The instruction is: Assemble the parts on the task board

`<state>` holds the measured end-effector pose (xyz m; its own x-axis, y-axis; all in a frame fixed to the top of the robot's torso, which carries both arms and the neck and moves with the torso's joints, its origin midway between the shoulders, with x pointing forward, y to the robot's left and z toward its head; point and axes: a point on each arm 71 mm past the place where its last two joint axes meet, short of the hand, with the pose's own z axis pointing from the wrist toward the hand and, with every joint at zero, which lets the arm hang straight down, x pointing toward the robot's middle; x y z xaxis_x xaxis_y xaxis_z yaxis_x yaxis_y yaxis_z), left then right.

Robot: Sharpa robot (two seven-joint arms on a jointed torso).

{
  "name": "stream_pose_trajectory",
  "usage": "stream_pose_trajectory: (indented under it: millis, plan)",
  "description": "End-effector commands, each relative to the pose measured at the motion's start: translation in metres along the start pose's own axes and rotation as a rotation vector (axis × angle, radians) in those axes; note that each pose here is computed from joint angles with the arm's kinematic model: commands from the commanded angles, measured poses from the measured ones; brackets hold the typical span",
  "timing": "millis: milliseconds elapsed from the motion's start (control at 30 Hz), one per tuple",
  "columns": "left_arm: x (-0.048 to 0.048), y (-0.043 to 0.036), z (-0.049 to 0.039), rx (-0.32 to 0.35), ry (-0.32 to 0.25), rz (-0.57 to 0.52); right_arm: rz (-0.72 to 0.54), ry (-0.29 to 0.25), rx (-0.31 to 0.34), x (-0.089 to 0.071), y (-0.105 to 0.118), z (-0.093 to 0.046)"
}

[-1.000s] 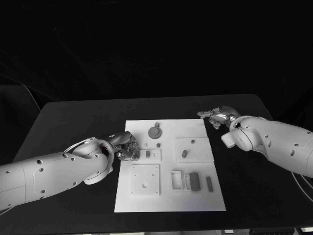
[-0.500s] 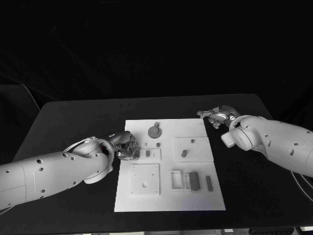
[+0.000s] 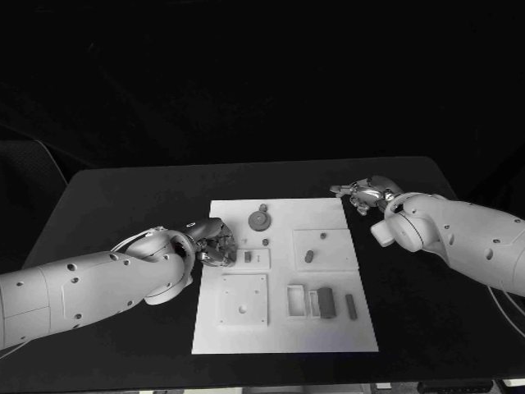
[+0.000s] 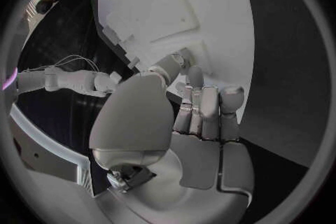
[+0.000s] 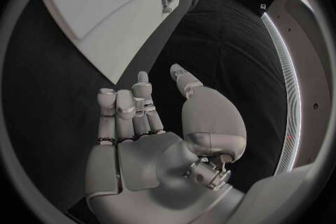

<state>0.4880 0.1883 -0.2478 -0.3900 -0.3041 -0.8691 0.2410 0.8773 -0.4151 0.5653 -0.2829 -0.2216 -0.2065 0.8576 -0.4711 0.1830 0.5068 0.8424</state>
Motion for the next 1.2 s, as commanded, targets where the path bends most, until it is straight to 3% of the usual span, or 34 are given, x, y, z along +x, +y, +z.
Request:
stream_pose_trajectory:
  millis: [33,567,733,1200]
  plan:
    - [0.0049,-0.0005,0.0003,-0.008,0.027,0.009,-0.006,0.013,-0.008,0.001,0.0,0.0]
    - [0.0051,-0.0024,0.001,0.005,0.032,0.007,-0.005,0.017,-0.007,0.003,0.0,0.0]
    - [0.0059,-0.0039,0.0007,0.006,0.06,0.0,-0.005,0.017,-0.006,0.003,0.0,0.0]
    - [-0.0127,-0.0061,0.0022,-0.014,0.078,-0.026,-0.005,0.019,-0.005,0.004,0.0,0.0]
